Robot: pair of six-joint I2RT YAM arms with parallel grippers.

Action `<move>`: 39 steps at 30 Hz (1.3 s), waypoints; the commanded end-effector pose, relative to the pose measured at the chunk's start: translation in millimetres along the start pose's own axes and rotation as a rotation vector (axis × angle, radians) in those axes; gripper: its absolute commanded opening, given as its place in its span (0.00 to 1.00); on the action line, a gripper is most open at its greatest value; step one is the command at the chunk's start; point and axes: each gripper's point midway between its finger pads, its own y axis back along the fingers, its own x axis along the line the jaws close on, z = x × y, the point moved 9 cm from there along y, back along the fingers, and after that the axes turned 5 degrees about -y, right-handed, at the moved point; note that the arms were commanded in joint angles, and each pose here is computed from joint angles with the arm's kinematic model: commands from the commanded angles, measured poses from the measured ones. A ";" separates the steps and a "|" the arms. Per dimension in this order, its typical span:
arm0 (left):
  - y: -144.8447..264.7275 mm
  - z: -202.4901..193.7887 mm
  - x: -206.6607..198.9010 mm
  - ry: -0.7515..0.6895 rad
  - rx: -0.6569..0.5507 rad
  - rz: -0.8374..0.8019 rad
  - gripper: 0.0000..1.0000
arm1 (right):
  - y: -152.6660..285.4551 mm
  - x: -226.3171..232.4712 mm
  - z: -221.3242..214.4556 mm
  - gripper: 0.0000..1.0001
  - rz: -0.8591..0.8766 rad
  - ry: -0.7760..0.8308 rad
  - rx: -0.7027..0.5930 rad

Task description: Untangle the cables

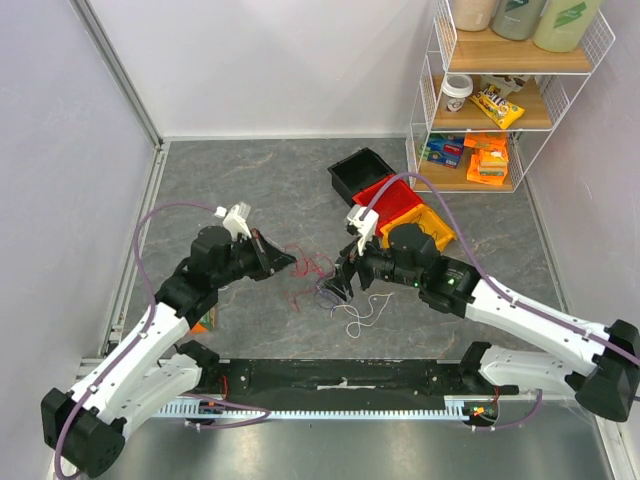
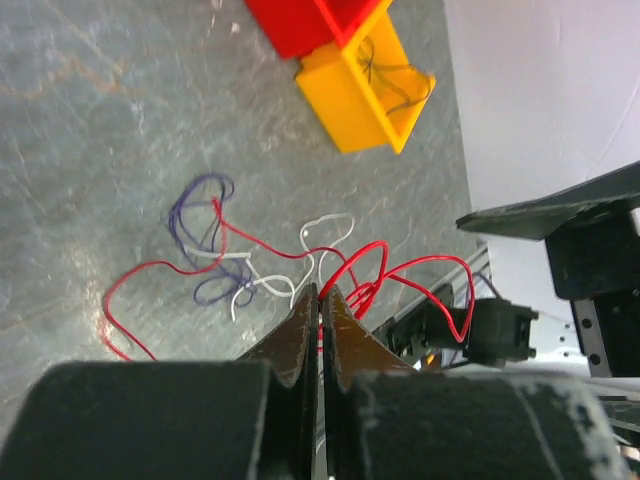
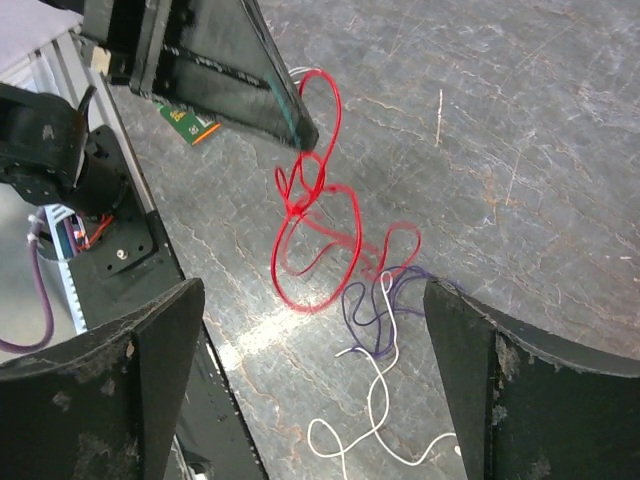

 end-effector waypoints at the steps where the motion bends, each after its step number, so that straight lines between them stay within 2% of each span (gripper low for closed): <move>1: 0.5 -5.8 -11.2 0.029 0.027 -0.172 0.02 | -11.0 3.9 16.2 0.98 0.073 0.100 -0.052; 6: 5.4 -9.3 -7.5 0.007 0.043 -0.137 0.02 | -9.0 -2.2 31.4 0.98 0.012 0.236 -0.085; 15: 12.6 -10.7 -8.0 -0.019 0.067 -0.121 0.02 | -47.6 13.4 31.3 0.98 0.035 0.383 0.006; 22: 17.4 -9.6 -9.0 -0.036 0.063 -0.115 0.02 | -65.9 27.2 -0.7 0.85 0.006 0.447 0.105; 23: 17.8 -9.5 -9.6 -0.038 0.060 -0.117 0.02 | -68.7 27.8 -2.7 0.82 -0.015 0.440 0.099; 25: 17.9 -9.9 -9.6 -0.037 0.063 -0.122 0.02 | -74.7 27.8 -4.7 0.69 -0.047 0.423 0.105; 30: 21.5 -10.9 -10.7 -0.058 0.067 -0.139 0.02 | -78.5 27.0 0.3 0.23 -0.114 0.355 0.067; 32: 24.8 -11.3 -11.1 -0.075 0.060 -0.144 0.02 | -75.5 29.9 2.8 0.01 -0.103 0.314 0.031; 33: 27.9 -10.6 -12.3 -0.090 0.046 -0.153 0.05 | -73.8 30.7 3.1 0.00 -0.103 0.292 0.021; 34: 31.9 -9.3 -13.9 -0.105 0.024 -0.161 0.14 | -72.2 31.1 4.0 0.00 -0.104 0.275 0.014; 37: 49.6 -3.8 -16.6 -0.147 -0.106 -0.155 0.57 | -63.8 28.3 15.4 0.00 -0.142 0.210 -0.034; 39: 66.4 -0.8 -16.7 -0.168 -0.229 -0.144 0.73 | -56.9 25.5 29.6 0.00 -0.144 0.159 -0.081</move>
